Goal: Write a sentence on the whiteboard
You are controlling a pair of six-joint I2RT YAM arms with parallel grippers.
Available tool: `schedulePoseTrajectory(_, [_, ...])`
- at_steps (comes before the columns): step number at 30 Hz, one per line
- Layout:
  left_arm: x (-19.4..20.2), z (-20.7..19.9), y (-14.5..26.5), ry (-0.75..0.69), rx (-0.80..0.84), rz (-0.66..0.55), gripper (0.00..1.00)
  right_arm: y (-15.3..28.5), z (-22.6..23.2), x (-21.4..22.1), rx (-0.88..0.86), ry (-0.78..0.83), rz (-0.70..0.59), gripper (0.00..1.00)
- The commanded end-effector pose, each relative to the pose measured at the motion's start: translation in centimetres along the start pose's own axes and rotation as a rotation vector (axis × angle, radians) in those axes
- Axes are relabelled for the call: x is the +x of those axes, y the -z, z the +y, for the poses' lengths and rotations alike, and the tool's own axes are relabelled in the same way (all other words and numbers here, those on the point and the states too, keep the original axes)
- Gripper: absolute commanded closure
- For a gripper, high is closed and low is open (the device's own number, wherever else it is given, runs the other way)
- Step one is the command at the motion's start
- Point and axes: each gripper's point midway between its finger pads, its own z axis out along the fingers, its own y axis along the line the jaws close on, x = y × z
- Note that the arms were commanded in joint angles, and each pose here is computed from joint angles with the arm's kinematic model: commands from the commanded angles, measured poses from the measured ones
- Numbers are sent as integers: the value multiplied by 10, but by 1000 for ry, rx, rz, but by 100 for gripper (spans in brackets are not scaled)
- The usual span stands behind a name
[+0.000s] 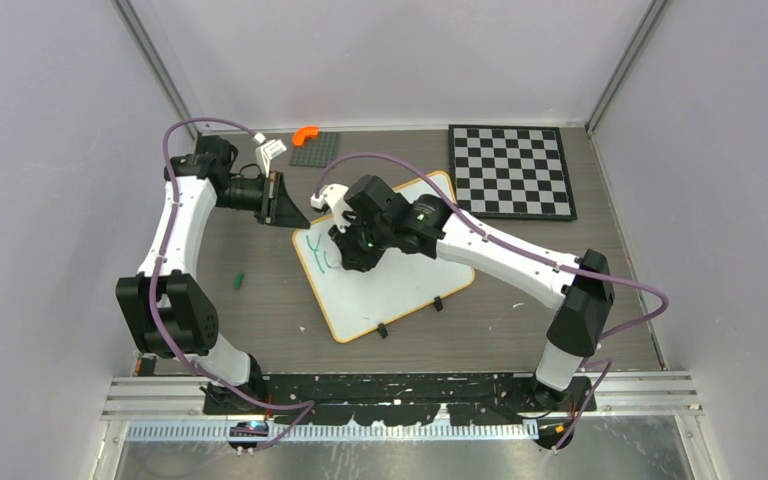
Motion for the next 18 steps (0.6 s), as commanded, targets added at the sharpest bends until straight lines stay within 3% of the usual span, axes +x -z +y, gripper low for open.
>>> schedulePoseTrajectory(1, [10,-5,-2,32,-3,38,100,18,-9,-9,52,45,-44,100])
schedulePoseTrajectory(18, [9,-4,-2,32,-3,37,100,31,-30,-28,121,48,-89,100])
